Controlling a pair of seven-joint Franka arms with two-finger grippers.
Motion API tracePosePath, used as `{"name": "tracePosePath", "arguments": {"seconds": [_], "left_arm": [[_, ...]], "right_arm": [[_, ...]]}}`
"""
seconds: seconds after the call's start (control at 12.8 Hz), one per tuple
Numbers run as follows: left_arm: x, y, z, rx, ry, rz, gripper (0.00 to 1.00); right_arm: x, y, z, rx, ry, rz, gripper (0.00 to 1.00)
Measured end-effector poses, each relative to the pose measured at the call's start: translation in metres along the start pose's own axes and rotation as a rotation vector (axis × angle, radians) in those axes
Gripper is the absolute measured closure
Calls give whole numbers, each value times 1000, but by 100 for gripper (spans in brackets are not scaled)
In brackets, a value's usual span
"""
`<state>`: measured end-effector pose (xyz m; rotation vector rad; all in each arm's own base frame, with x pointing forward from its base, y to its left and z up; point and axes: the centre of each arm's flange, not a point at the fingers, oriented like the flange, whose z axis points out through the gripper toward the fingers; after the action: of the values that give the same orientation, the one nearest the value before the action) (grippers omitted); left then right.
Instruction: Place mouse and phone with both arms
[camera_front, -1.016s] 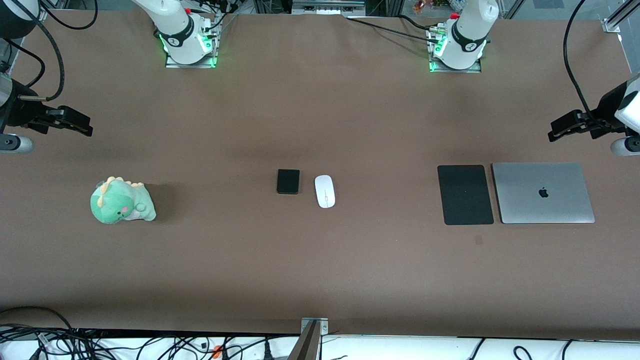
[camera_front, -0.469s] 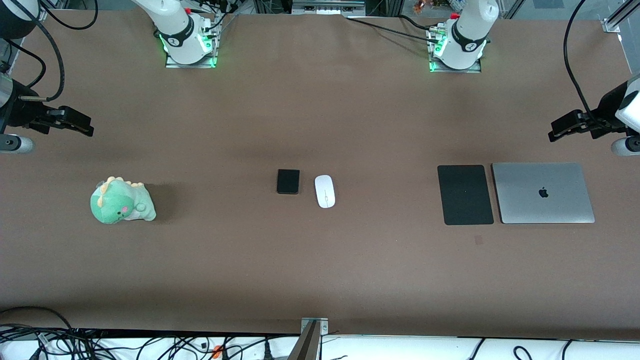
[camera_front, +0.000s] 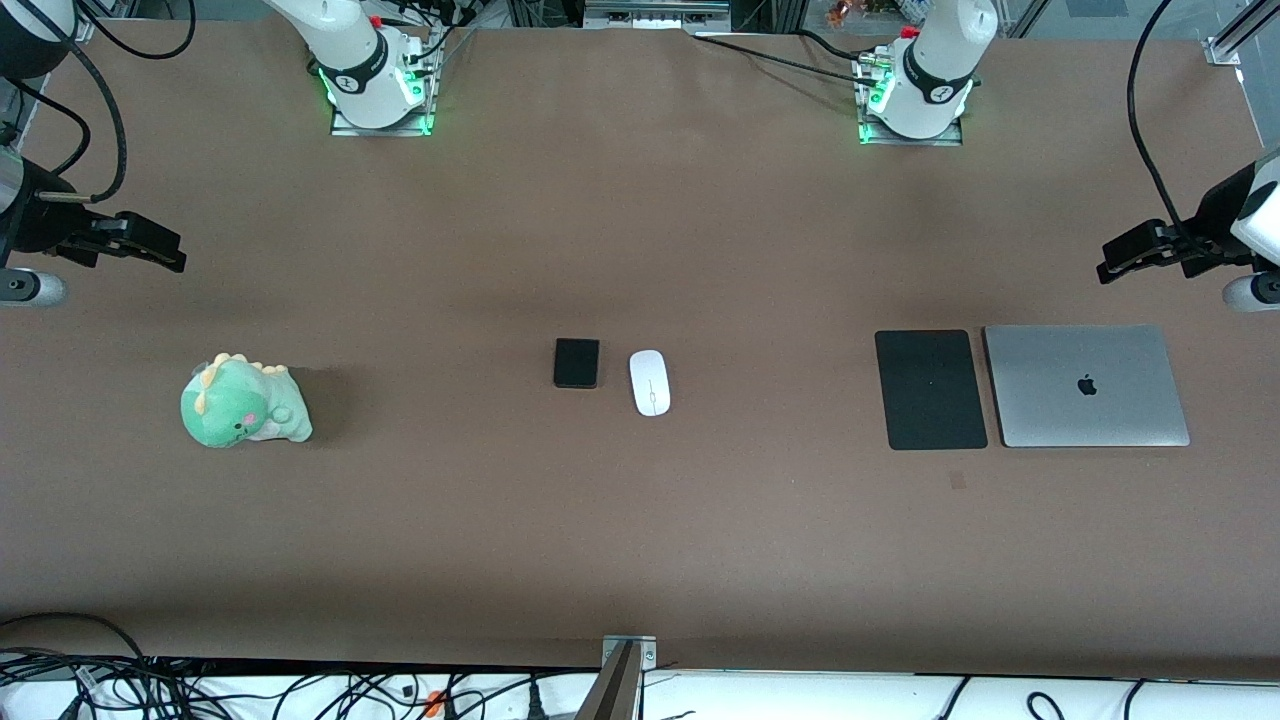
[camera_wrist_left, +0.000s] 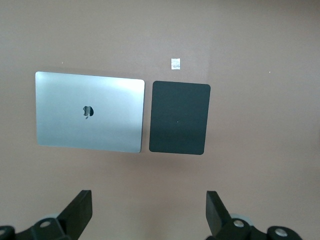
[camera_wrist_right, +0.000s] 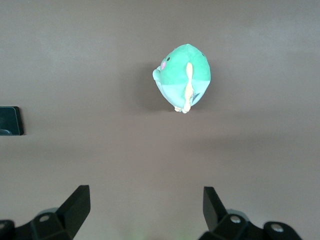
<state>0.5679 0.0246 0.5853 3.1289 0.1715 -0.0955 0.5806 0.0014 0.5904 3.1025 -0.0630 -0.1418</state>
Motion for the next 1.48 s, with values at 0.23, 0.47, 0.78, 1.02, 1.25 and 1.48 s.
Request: {"name": "tracePosePath", "arguments": {"seconds": [0.23, 0.47, 0.78, 1.02, 1.25, 1.48], "left_arm": [[0, 0, 0, 0, 0, 0, 0], [0, 0, 0, 0, 0, 0, 0], [0, 0, 0, 0, 0, 0, 0], [0, 0, 0, 0, 0, 0, 0], [0, 0, 0, 0, 0, 0, 0], [0, 0, 0, 0, -1, 0, 0]], "right_arm": [[0, 0, 0, 0, 0, -1, 0], [0, -2, 0, 0, -1, -5, 0], [0, -3, 0, 1, -1, -7, 0], [0, -3, 0, 1, -1, -7, 0], [0, -3, 1, 2, -1, -7, 0], [0, -4, 1, 2, -3, -7, 0]]}}
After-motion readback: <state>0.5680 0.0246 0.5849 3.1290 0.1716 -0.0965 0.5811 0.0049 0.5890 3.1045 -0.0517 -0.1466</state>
